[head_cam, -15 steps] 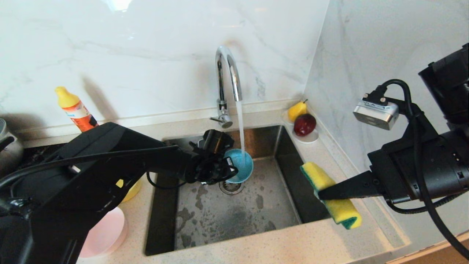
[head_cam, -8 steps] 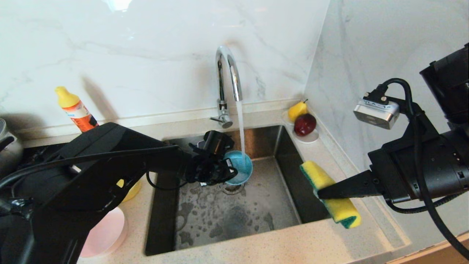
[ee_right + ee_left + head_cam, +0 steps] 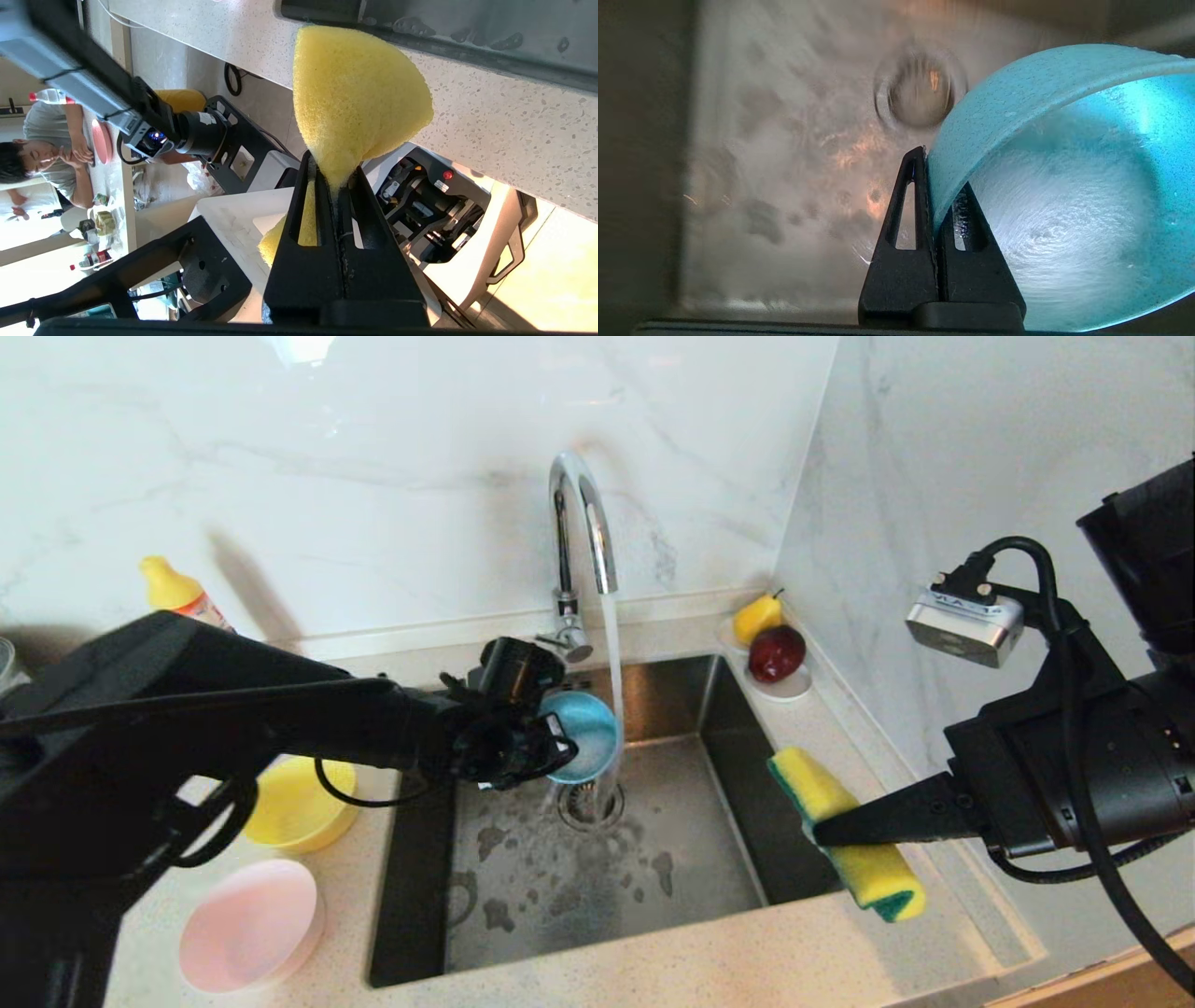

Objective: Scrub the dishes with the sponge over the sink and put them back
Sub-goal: Rinse the bowl

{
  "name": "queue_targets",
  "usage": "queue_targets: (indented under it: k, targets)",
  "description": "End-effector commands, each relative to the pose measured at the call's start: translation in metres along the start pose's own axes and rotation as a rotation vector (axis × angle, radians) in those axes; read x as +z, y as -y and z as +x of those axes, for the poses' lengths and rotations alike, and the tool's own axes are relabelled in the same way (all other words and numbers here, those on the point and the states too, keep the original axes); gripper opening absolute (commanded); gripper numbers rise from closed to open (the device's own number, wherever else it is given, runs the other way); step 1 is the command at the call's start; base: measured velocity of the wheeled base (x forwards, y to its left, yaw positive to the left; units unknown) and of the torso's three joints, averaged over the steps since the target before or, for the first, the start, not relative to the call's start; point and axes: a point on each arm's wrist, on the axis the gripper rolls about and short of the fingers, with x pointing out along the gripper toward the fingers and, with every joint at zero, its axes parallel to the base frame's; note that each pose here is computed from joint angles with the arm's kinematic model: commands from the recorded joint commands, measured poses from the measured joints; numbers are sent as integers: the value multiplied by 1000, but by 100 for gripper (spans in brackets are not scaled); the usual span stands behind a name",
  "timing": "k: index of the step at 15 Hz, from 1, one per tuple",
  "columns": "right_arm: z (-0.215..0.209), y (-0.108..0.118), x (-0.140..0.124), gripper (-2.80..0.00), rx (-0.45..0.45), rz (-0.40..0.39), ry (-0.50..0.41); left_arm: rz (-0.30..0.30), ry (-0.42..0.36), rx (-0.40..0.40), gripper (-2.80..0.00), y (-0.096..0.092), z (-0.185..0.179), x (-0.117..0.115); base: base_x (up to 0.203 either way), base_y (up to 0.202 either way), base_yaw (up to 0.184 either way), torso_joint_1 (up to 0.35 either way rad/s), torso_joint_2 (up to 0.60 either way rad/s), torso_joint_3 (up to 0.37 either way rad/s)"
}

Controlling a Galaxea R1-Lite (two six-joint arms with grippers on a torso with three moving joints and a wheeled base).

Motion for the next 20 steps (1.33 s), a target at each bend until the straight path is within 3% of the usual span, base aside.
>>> queue_targets:
  k: [1,4,6,9,11,13,16,20]
  targets:
    - [0,0,0,-280,3,3,-3,-35,152,-63,-280,-12,-61,46,0,0,0,0,0,0]
    - [0,0,0,-280,4,6,-5,47,357,-132,-280,-31,-113,65,0,0,0,0,0,0]
    - [3,1,1,-280,2,9,-10,106,542,-195,-280,-37,-140,74,0,0,0,0,0,0]
    - [4,1,1,-280,-2,12,-11,164,763,-244,-280,-42,-164,81,0,0,0,0,0,0]
    - [2,1,-1,-280,-5,14,-13,171,884,-273,-280,-43,-171,85,0,0,0,0,0,0]
    - [2,2,-1,-280,-8,16,-14,195,959,-280,-280,-43,-177,87,0,0,0,0,0,0]
    - [5,4,-2,-280,-12,21,-24,185,1041,-336,-280,-44,-185,88,0,0,0,0,0,0]
    - [9,6,0,-280,-16,26,-33,238,1132,-419,-280,-52,-200,80,0,0,0,0,0,0]
